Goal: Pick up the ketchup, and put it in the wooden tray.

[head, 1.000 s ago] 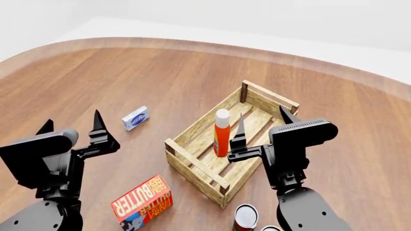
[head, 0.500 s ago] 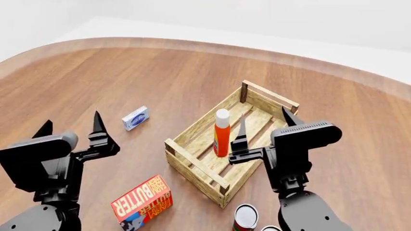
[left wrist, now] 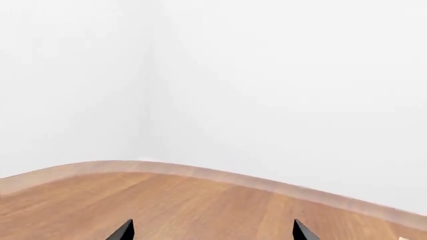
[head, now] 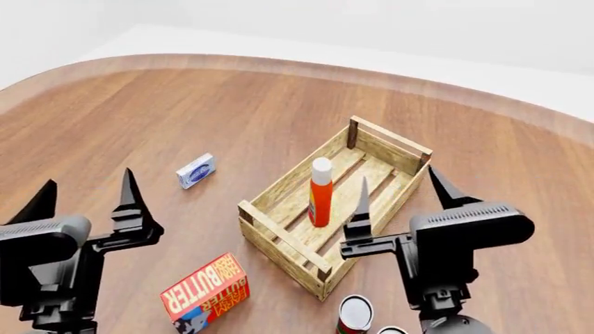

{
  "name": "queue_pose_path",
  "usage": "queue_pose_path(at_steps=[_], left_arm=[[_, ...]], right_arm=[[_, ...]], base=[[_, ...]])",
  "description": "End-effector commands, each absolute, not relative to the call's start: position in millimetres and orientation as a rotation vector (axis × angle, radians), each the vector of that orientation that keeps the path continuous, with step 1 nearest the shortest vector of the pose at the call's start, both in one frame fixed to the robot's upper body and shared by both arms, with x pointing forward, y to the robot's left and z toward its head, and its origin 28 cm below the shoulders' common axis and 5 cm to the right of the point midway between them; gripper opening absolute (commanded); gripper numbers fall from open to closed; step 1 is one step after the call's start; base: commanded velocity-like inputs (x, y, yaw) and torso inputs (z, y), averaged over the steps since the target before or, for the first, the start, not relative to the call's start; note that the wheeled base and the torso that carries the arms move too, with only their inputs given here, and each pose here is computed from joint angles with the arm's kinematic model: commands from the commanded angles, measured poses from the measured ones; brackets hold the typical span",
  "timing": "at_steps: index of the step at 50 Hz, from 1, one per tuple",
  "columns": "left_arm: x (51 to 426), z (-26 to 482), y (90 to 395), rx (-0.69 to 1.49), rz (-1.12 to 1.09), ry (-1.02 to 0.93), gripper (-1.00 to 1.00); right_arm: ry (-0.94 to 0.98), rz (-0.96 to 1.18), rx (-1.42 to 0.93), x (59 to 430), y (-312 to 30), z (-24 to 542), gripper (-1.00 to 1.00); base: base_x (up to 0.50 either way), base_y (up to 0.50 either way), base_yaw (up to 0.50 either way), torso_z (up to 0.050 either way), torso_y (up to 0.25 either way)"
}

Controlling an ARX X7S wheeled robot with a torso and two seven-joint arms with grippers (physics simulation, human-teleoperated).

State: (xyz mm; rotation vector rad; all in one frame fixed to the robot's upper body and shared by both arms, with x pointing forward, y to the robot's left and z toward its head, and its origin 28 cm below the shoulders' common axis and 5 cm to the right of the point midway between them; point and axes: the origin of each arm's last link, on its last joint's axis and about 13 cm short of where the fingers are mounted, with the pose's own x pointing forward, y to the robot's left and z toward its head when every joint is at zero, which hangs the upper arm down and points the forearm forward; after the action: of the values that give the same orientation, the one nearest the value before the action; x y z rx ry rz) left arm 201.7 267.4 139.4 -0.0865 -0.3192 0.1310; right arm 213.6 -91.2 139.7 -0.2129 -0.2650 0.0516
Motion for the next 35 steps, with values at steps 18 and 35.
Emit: queue_pose_path(at_steps=[18, 35], left_arm=[[176, 149, 273, -0.068, 0.119, -0.379, 1.0], [175, 150, 273, -0.063, 0.12, -0.383, 1.0]], right_arm=[[-0.302, 0.011, -0.24, 172, -92, 150, 1.0], [-0.304, 0.007, -0.242, 171, -93, 151, 1.0]], base=[[0.0, 0.0, 0.0, 0.0, 0.0], [0.0, 0.0, 0.0, 0.0, 0.0]])
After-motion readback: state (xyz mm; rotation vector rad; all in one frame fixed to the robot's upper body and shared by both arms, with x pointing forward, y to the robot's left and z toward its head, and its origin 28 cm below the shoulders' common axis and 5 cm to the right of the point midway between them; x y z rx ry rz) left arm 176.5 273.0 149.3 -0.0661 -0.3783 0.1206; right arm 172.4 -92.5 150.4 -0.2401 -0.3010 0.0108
